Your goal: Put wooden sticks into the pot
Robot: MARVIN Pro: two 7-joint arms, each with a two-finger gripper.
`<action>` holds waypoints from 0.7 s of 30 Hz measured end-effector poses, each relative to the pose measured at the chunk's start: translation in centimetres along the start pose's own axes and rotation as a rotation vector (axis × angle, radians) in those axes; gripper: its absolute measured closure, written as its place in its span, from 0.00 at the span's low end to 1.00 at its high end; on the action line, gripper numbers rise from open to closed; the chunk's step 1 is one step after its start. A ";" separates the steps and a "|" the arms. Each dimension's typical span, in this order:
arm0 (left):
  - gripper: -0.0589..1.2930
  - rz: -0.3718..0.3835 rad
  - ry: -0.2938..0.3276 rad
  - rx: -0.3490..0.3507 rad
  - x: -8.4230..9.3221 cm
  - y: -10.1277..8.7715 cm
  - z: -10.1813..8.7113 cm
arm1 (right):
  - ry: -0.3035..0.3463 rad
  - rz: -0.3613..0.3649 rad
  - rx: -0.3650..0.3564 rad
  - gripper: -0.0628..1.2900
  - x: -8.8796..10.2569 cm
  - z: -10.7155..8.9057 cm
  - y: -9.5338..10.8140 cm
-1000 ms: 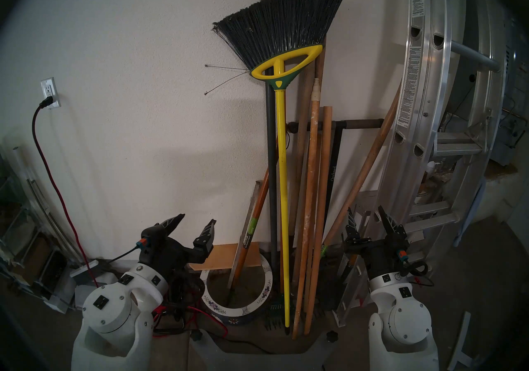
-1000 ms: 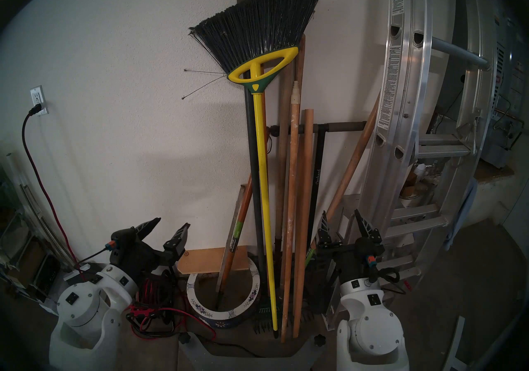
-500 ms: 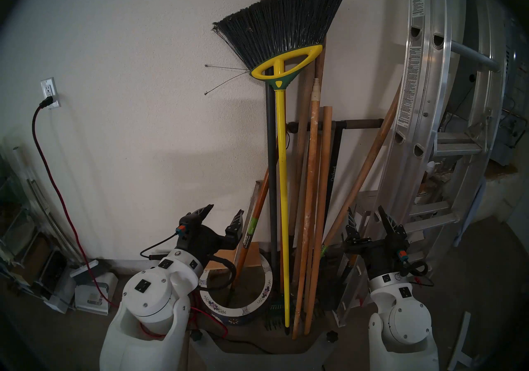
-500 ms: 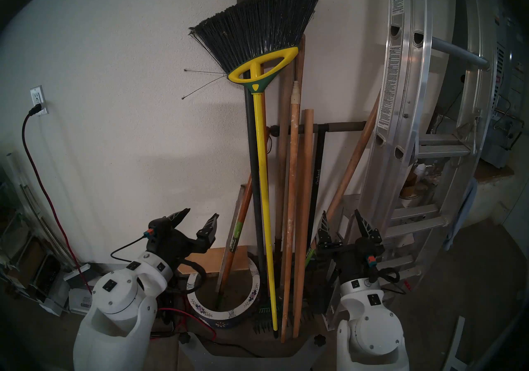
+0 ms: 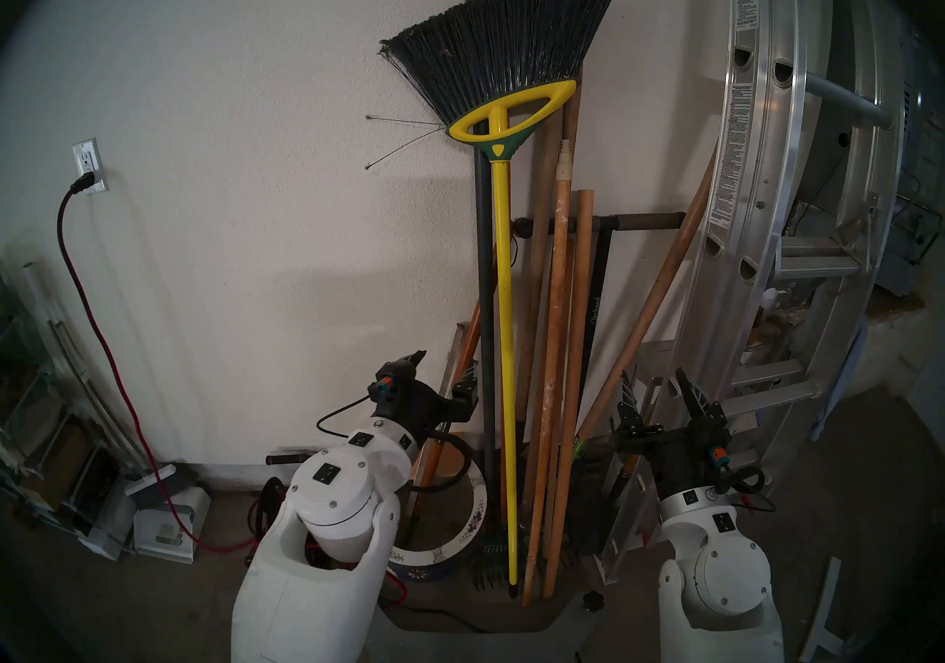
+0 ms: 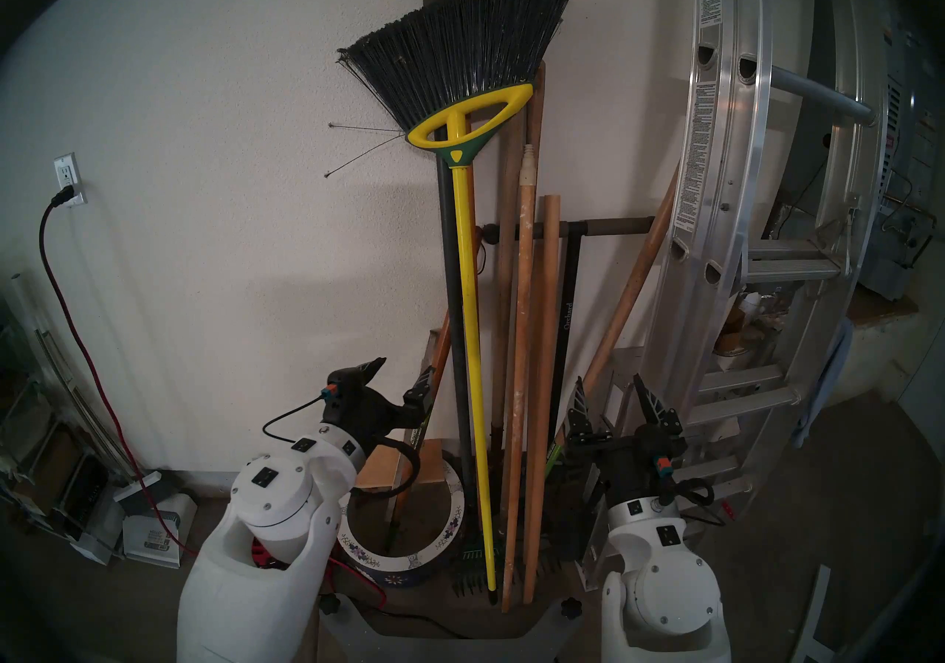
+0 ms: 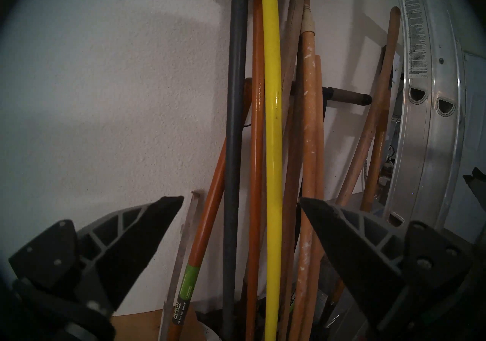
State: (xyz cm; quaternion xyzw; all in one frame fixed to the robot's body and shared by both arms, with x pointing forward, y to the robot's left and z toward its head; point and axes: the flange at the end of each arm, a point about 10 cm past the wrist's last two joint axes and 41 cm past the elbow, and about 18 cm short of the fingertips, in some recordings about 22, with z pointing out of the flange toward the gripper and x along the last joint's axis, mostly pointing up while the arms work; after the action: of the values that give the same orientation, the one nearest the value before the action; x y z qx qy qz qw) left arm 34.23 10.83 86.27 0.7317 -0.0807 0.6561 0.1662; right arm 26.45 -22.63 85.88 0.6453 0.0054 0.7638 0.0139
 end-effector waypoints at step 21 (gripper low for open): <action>0.02 0.052 -0.017 -0.025 -0.4 3.2 7.8 | 0.000 0.000 0.000 0.04 0.0 0.0 0.0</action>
State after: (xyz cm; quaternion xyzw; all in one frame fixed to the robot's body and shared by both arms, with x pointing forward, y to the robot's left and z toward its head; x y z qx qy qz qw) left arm 40.35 5.11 85.61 0.7328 -0.1093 0.6529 0.1575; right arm 26.46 -22.63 85.87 0.6453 0.0053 0.7638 0.0140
